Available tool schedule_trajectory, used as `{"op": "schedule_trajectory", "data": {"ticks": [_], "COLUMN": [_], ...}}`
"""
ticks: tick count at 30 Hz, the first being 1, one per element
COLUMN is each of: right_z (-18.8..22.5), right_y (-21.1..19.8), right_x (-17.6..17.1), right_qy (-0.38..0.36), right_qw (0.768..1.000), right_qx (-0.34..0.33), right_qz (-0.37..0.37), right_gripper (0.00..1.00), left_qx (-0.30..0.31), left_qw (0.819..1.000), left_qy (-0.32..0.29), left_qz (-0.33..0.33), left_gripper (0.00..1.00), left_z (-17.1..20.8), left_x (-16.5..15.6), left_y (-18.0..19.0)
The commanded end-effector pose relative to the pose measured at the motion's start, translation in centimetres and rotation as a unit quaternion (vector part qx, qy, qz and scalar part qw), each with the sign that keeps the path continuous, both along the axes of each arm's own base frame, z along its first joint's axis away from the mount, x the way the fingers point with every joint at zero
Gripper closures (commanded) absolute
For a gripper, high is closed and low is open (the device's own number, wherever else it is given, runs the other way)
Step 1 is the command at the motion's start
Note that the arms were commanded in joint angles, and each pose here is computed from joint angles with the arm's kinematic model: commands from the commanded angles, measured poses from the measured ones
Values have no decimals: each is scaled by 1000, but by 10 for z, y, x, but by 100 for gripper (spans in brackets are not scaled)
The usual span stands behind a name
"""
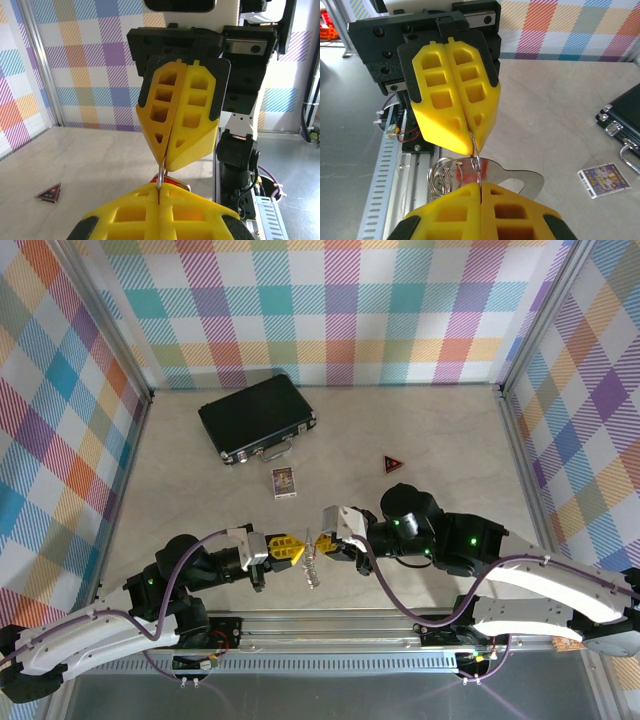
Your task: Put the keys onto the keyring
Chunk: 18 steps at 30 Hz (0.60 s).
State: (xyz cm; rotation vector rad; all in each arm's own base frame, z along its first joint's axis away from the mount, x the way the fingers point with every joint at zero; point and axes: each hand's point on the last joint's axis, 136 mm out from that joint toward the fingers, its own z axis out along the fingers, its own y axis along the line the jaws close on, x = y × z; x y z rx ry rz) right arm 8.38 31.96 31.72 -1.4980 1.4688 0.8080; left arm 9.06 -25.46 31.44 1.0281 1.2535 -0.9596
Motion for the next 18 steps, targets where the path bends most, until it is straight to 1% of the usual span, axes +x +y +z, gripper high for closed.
{"op": "schedule_trajectory", "data": {"ticks": [1, 13, 18], "right_z": [16, 13, 8], "right_y": [0, 2, 3], "right_x": [3, 3, 5], "right_qy": [-30, -31, -35], "right_qw": [999, 999, 999], "right_qx": [37, 35, 23], "right_qz": [-7, -7, -8], "right_gripper": [100, 100, 100], "left_qx": [-32, -35, -36], "left_qw": [999, 999, 999], "left_qy": [-3, 3, 3], "left_qz": [6, 12, 13], "left_gripper": [100, 100, 100], "left_z": [14, 14, 14], "left_x": [2, 5, 5], "left_y": [1, 0, 0]}}
